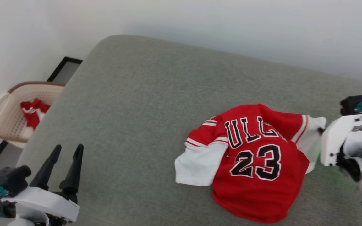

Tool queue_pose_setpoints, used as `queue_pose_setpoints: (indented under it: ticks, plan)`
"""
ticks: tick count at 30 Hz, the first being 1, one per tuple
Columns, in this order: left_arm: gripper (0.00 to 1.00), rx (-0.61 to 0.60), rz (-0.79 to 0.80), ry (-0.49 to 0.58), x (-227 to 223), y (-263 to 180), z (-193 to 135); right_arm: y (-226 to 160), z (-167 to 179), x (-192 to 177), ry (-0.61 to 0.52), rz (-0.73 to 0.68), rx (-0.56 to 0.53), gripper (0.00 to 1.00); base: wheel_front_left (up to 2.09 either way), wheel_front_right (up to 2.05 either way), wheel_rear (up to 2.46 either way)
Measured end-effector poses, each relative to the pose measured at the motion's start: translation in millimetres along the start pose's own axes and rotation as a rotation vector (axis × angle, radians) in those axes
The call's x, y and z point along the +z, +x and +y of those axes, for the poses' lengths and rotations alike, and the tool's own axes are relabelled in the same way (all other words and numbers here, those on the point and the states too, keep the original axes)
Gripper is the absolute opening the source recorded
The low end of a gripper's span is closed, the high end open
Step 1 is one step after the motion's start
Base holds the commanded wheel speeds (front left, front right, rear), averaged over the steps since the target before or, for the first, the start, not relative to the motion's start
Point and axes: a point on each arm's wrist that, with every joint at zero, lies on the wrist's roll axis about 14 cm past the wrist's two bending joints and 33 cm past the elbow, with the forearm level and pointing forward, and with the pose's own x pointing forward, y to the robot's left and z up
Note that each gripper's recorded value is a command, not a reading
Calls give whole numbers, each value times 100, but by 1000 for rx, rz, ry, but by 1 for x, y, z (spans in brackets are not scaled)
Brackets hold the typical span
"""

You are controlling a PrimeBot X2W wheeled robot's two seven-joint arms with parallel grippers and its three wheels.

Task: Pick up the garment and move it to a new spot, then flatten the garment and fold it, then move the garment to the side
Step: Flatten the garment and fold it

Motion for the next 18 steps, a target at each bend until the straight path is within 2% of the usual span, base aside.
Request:
queue_pose_setpoints:
  ticks: [6, 11, 18]
  plan:
    - [100, -42, -7, -3, 1, 6, -15, -35, -55, -6, 26, -7, -106, 0, 0, 0, 0]
    - [100, -86, -10, -8, 1, 11, -30, -71, -102, -37, 100, 23, -204, 0, 0, 0, 0]
    - [100, -133, -1, -10, -2, 19, -46, -97, -122, -93, 218, 87, -264, 0, 0, 0, 0]
